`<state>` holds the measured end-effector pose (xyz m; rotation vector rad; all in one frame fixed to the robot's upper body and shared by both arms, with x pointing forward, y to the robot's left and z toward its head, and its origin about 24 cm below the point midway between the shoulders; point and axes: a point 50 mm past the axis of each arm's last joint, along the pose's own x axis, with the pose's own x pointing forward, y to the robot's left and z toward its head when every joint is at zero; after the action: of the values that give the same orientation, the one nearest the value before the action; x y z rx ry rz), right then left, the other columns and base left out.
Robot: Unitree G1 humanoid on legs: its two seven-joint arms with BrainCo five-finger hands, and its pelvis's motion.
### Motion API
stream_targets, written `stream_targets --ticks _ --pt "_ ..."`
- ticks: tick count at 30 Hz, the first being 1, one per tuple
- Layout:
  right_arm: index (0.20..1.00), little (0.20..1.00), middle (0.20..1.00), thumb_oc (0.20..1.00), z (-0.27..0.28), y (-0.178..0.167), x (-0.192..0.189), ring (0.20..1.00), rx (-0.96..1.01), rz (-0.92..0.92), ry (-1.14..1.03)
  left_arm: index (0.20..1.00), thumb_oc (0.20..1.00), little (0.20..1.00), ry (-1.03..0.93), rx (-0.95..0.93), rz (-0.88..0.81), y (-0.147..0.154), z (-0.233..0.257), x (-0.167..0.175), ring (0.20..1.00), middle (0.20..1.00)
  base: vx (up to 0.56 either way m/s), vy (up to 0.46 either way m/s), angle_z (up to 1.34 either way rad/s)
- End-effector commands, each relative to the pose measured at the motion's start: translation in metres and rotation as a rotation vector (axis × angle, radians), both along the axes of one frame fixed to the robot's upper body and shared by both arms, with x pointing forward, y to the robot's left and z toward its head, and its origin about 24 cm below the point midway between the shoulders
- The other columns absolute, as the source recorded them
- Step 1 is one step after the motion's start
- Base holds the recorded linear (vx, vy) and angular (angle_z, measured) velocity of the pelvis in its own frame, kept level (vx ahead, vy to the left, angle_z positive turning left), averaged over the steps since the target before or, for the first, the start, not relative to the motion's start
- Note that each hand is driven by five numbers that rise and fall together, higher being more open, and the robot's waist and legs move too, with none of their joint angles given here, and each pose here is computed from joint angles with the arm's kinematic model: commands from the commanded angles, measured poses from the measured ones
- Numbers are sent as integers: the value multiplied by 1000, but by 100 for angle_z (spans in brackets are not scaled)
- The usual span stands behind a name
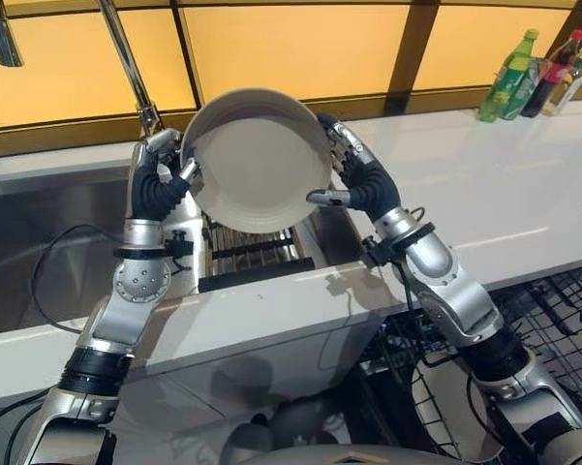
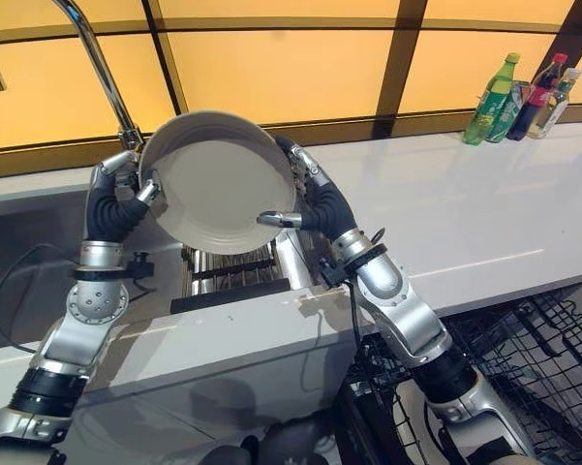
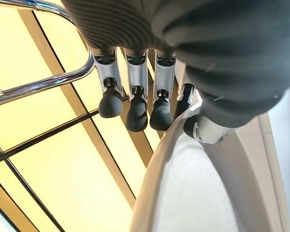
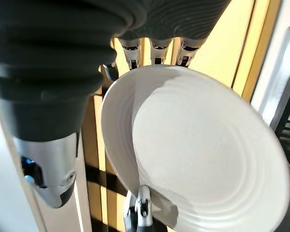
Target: Pick up plates and place into dishwasher.
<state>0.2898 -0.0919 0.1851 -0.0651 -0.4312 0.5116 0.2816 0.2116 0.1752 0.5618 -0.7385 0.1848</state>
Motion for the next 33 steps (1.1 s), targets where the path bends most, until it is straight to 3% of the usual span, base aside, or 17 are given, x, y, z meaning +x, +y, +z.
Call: stream_targets --ticks 1,20,21,22,23,33 --pt "1000 1000 1000 1000 19 15 -1 1000 67 63 -50 200 200 200 -184 55 -126 -28 35 0 200 200 13 -37 9" --pt "1000 1000 1000 1000 2 59 -4 1000 185 385 225 200 200 200 -204 55 -224 -51 35 2 200 200 19 -25 3" --pt "780 780 780 780 3 60 -5 780 186 399 228 200 200 200 -201 51 -227 -51 35 2 200 200 37 -24 7" --pt "335 335 335 335 4 61 -5 335 192 417 231 200 200 200 -198 51 -230 -51 34 2 200 200 26 -19 7" --pt "200 200 200 200 5 62 -6 200 199 438 232 200 200 200 -195 54 -231 -51 35 2 200 200 25 -17 5" --pt "200 200 200 200 12 64 -11 200 196 504 194 200 200 200 -184 46 -252 -50 32 -3 200 200 6 -5 1"
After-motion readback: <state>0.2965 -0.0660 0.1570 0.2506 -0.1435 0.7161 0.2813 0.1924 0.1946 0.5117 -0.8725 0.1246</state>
